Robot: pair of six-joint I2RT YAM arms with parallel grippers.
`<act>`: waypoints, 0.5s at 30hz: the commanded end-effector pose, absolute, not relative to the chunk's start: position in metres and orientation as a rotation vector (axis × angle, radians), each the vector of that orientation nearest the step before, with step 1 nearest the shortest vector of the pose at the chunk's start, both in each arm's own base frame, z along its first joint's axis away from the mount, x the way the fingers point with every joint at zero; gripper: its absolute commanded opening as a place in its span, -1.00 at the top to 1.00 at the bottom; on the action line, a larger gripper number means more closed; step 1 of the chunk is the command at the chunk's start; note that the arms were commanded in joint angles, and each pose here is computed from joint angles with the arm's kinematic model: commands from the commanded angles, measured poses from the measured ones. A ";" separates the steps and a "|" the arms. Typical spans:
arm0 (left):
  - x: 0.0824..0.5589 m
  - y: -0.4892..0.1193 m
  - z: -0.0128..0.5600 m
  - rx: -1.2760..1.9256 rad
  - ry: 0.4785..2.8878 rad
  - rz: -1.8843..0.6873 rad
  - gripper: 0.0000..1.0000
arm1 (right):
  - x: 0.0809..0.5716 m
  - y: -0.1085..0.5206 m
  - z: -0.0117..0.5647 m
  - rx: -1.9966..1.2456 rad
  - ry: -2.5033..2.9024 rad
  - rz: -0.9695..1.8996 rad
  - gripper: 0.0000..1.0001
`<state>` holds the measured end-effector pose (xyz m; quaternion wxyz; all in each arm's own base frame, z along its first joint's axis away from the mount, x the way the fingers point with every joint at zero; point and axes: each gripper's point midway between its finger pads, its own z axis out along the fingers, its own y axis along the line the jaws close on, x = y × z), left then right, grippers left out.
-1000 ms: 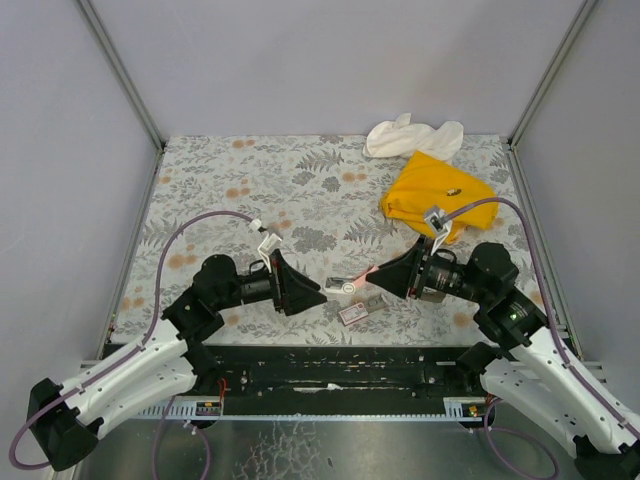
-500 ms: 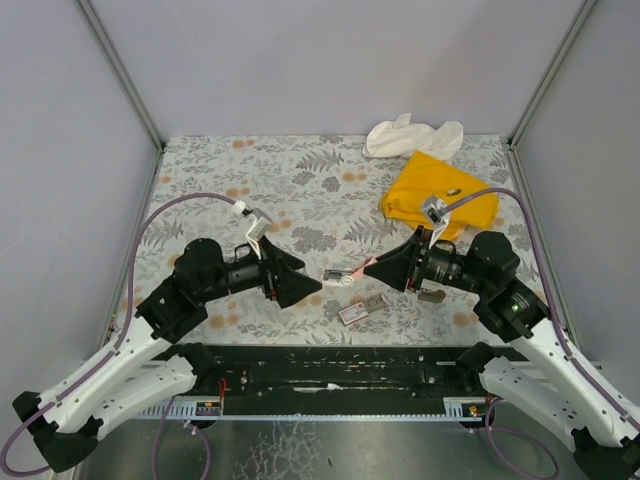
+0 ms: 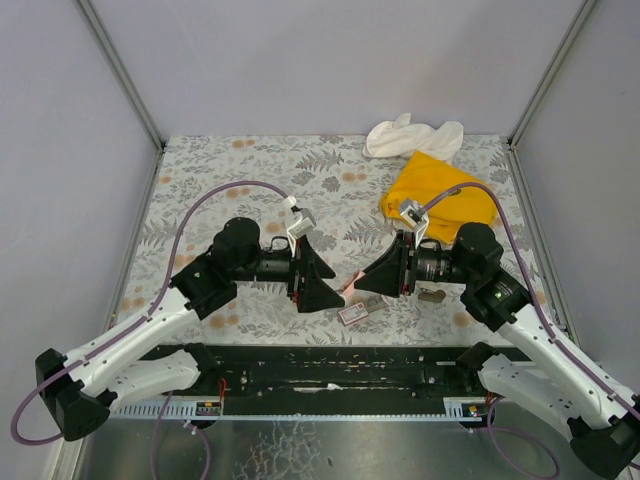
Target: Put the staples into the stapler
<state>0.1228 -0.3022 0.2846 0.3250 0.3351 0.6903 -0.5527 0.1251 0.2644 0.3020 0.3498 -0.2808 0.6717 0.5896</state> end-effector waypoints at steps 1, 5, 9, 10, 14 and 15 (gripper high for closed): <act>0.111 -0.310 0.312 0.972 1.647 -1.535 -0.99 | 0.110 0.266 0.325 -0.820 1.625 1.610 1.00; 0.109 -0.312 0.313 0.976 1.644 -1.571 -0.91 | 0.108 0.266 0.324 -0.826 1.626 1.628 1.00; 0.109 -0.314 0.306 0.969 1.665 -1.579 -0.69 | 0.109 0.267 0.323 -0.826 1.624 1.633 1.00; 0.108 -0.314 0.304 0.969 1.670 -1.582 -0.66 | 0.108 0.267 0.324 -0.828 1.622 1.635 1.00; 0.107 -0.317 0.302 0.962 1.674 -1.602 -0.46 | 0.108 0.267 0.323 -0.832 1.622 1.640 1.00; 0.106 -0.318 0.302 0.960 1.673 -1.608 -0.37 | 0.108 0.268 0.323 -0.833 1.624 1.641 1.00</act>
